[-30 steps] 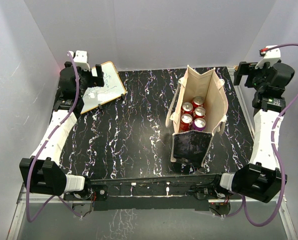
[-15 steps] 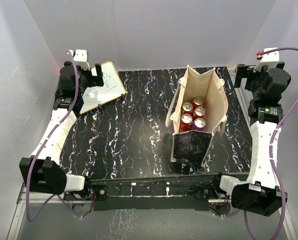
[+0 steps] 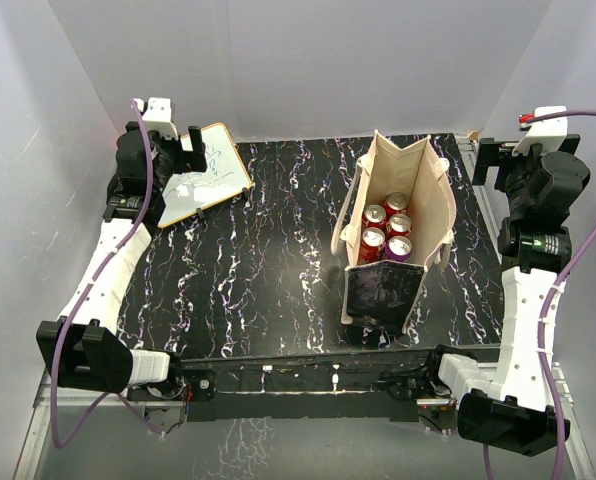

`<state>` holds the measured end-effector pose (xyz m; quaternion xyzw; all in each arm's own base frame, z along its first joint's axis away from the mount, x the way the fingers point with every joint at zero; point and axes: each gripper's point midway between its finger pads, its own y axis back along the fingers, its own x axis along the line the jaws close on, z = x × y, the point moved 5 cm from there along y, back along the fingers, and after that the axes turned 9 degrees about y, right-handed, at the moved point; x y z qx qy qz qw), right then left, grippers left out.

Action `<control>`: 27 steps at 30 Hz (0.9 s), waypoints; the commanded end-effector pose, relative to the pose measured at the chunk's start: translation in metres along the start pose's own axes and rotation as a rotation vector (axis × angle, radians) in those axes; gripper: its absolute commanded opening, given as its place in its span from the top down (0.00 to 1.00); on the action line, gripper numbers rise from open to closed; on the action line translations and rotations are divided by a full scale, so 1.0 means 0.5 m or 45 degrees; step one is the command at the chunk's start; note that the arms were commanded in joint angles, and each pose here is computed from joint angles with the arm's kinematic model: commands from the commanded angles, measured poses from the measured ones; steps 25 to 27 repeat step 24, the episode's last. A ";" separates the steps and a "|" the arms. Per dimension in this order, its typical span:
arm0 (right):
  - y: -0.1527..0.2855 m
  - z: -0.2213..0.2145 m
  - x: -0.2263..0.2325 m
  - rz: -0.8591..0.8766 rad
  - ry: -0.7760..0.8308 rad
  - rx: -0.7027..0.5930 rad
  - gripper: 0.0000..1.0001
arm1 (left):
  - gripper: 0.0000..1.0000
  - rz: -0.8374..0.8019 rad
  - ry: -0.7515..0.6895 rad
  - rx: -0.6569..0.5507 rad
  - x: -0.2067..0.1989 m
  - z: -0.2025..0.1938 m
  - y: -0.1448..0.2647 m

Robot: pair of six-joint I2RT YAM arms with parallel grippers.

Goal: Place the beverage into the canvas bag
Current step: Reset both arms

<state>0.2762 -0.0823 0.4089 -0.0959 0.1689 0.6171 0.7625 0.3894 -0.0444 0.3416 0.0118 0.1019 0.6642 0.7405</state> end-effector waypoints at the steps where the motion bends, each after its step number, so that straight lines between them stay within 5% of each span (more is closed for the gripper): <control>1: 0.000 0.010 0.001 0.002 -0.024 -0.039 0.01 | 0.03 0.066 0.040 -0.106 0.008 0.056 0.047; 9: -0.016 0.019 -0.003 -0.003 -0.023 -0.058 0.01 | 0.03 0.232 0.100 -0.158 0.039 0.060 0.058; 27: -0.017 0.009 0.006 0.027 -0.022 -0.043 0.01 | 0.03 0.180 0.089 -0.144 0.029 0.063 0.049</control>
